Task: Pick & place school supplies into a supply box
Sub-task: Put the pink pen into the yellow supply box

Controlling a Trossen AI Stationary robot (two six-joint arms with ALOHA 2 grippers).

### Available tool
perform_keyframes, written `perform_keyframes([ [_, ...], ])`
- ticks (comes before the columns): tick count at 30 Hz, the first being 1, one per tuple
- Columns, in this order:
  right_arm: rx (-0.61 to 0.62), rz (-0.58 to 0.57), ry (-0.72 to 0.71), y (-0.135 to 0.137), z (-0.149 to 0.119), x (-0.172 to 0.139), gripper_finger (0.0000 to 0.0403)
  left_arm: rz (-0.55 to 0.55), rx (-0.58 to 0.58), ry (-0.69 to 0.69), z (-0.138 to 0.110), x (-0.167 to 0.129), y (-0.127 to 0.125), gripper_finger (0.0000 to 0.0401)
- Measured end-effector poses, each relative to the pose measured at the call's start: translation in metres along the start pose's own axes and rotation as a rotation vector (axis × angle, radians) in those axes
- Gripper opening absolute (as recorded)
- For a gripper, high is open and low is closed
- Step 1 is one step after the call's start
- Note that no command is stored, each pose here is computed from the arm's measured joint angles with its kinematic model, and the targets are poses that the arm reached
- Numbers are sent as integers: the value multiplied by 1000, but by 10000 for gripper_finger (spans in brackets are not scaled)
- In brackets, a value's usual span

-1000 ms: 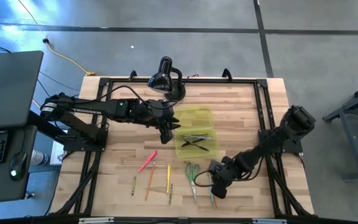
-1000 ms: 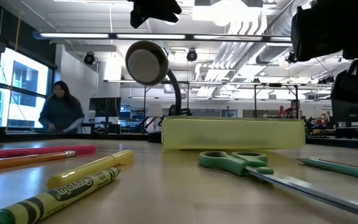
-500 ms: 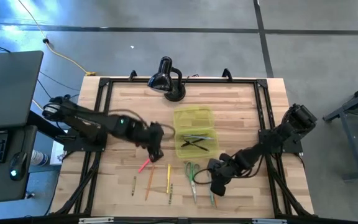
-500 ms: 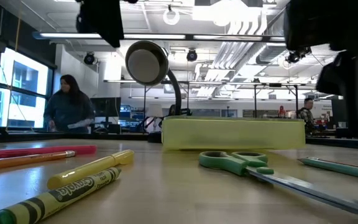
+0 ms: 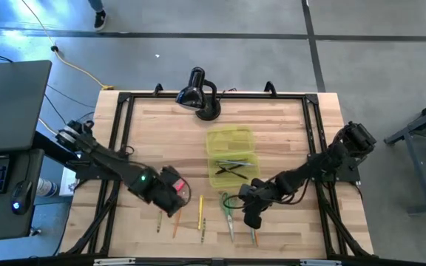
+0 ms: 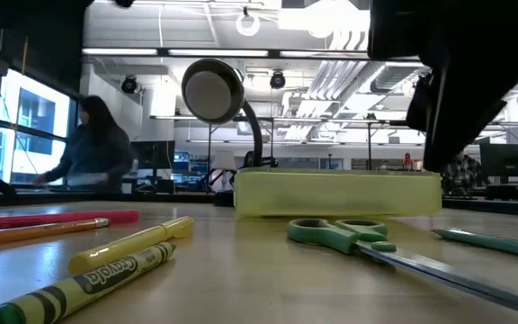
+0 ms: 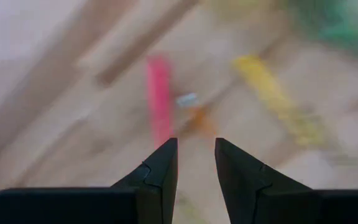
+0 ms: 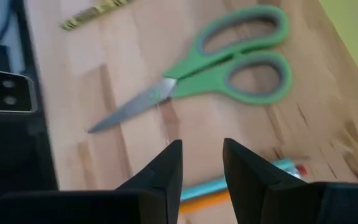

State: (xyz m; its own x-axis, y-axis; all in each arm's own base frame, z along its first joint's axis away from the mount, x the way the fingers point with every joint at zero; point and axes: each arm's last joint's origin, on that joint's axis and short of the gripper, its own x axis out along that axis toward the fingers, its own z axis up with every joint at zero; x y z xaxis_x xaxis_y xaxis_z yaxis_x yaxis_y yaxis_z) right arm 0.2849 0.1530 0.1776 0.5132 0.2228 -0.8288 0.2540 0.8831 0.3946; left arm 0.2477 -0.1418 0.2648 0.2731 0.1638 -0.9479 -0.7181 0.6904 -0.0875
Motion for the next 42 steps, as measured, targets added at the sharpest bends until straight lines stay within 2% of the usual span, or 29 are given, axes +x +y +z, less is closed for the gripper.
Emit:
perform_keyframes([
  [5, -4, 13, -9, 1, 1, 0, 94, 57, 59, -137, -19, 7, -6, 138],
  [7, -5, 10, -7, 1, 0, 0, 94, 12, 64, -177, -28, 13, -12, 138],
  [9, -11, 11, -6, 2, 0, 0, 94, 28, 85, -189, -38, 20, -8, 138],
  [11, -14, 9, -4, 1, 0, 0, 94, -38, 74, -210, -46, 28, -12, 138],
  [15, -28, 14, -9, 2, 0, 0, 94, -32, 111, -263, -63, 53, -3, 138],
  [16, -28, 16, -10, 2, 0, 0, 94, -49, 102, -289, -65, 58, -1, 138],
  [19, -27, 22, -14, 3, 1, 0, 94, 3, 119, -310, -70, 79, 15, 138],
  [26, -22, 35, -3, 3, 1, 0, 94, -23, 110, -368, -78, 107, 33, 138],
  [32, -18, 37, -3, 3, 1, 0, 94, -69, 108, -385, -80, 112, 33, 138],
  [42, -18, 43, 3, 3, 1, 0, 94, -74, 139, -416, -80, 114, 30, 138],
])
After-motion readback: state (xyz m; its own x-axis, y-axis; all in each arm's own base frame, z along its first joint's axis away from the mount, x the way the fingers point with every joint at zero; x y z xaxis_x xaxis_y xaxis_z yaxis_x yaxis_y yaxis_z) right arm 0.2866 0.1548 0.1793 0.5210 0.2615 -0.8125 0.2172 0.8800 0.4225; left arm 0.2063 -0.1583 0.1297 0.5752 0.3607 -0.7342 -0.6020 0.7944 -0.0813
